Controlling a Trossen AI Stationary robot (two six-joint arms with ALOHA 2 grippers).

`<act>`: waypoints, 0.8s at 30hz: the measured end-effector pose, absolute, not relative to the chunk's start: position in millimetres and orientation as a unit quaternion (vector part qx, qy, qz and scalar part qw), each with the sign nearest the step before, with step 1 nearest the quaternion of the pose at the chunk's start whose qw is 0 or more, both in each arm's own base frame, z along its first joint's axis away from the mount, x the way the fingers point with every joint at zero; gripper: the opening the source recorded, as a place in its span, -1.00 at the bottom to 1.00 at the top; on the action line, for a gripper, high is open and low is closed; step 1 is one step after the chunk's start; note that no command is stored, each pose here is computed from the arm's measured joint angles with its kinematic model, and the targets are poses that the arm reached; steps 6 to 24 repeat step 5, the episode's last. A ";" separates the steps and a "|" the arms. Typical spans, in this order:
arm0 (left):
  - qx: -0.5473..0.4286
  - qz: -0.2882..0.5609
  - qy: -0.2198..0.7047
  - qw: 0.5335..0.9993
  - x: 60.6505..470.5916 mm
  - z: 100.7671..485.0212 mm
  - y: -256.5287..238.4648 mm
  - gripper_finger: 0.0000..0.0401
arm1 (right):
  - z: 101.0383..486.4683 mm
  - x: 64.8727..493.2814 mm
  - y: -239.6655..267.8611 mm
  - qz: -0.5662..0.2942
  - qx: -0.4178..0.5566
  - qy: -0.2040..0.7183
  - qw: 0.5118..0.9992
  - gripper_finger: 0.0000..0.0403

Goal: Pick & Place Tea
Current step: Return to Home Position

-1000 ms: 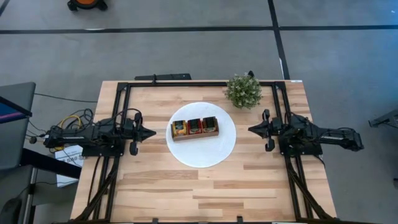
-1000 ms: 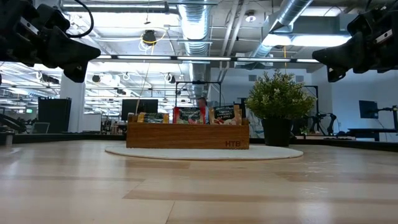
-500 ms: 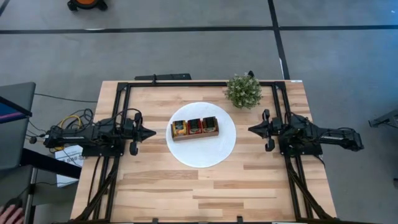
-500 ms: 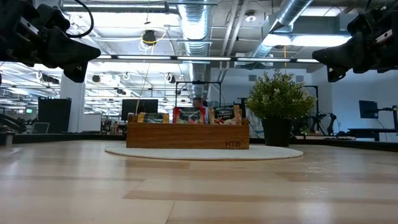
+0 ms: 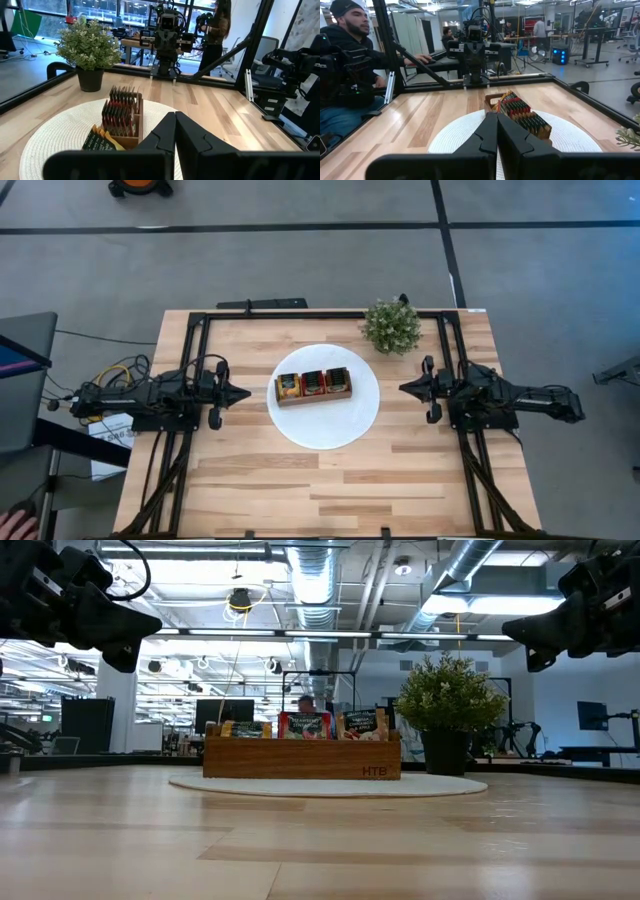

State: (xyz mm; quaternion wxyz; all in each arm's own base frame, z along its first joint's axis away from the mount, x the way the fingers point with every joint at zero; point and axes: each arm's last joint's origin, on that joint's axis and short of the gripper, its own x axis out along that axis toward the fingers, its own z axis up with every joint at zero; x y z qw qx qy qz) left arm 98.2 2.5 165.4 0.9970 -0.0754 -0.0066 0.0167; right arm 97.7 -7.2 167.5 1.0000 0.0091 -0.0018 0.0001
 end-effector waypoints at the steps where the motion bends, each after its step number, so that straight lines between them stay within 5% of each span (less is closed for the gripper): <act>1: -0.076 0.017 -0.007 0.997 98.2 165.4 2.5 -1.00 | 167.5 97.7 -7.2 0.000 0.009 -0.002 1.000 -1.00; 24: -0.075 0.017 -0.007 0.997 98.2 165.3 2.6 -1.00 | 167.5 97.7 -7.2 0.000 0.009 -0.002 1.000 -1.00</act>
